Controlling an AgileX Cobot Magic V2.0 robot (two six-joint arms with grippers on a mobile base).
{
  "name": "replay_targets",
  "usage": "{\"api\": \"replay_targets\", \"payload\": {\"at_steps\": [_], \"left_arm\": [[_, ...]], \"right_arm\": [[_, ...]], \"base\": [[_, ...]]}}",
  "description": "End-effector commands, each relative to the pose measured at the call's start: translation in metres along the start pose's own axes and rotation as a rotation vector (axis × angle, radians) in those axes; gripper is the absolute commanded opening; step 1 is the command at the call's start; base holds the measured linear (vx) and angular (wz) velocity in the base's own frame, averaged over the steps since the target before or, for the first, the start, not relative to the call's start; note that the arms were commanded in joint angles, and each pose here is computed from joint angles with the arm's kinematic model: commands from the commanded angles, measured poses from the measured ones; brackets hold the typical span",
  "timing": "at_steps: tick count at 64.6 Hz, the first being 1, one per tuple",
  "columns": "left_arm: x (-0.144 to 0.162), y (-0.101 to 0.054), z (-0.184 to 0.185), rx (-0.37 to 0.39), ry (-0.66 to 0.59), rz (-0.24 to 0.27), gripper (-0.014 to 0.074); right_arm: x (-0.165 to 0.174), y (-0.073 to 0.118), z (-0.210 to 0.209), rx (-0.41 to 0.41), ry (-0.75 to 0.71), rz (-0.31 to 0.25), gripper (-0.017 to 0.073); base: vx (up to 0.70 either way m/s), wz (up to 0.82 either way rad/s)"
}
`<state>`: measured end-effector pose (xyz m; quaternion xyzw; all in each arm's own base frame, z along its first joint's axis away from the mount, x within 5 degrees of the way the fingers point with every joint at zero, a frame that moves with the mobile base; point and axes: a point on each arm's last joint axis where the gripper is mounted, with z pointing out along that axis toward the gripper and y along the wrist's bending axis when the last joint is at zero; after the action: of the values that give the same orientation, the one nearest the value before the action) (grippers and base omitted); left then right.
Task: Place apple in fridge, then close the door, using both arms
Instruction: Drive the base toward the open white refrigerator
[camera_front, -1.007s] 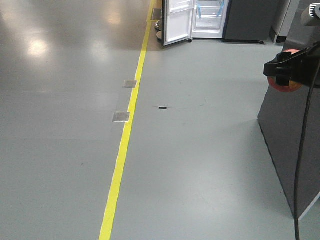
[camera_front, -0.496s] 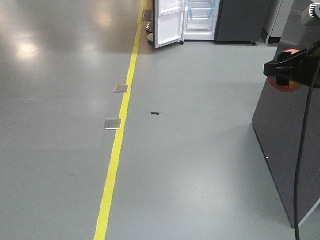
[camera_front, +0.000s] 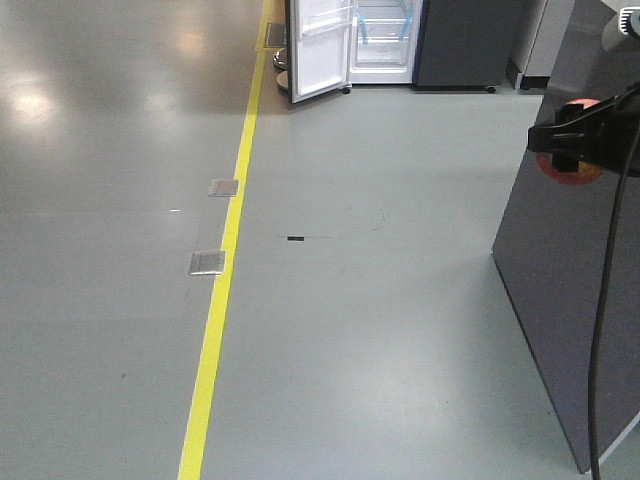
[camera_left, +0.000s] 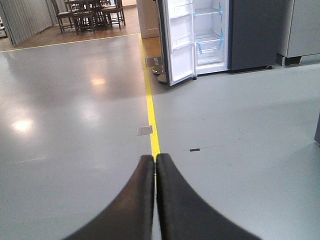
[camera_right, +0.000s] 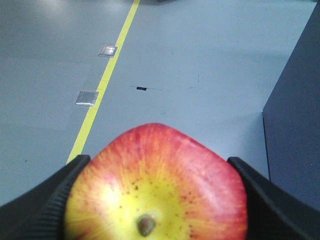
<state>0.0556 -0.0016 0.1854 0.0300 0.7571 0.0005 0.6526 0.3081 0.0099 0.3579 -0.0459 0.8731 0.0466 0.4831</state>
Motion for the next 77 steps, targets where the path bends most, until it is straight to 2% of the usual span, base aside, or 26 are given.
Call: {"api": "replay_targets", "payload": {"at_steps": [1,77], "left_arm": [[0.0016,-0.0007,0.0010,0.006,-0.065,0.000,-0.0006],[0.0016,-0.0007,0.0010,0.006,-0.065,0.000,-0.0006]], "right_arm": [[-0.0205,-0.0005,-0.0173,0.023,-0.135,-0.013,0.0115],[-0.0204,-0.0005,-0.0173,0.023,-0.135,-0.013,0.0115]], "base": [[0.15,-0.07],[0.17,0.00]]}}
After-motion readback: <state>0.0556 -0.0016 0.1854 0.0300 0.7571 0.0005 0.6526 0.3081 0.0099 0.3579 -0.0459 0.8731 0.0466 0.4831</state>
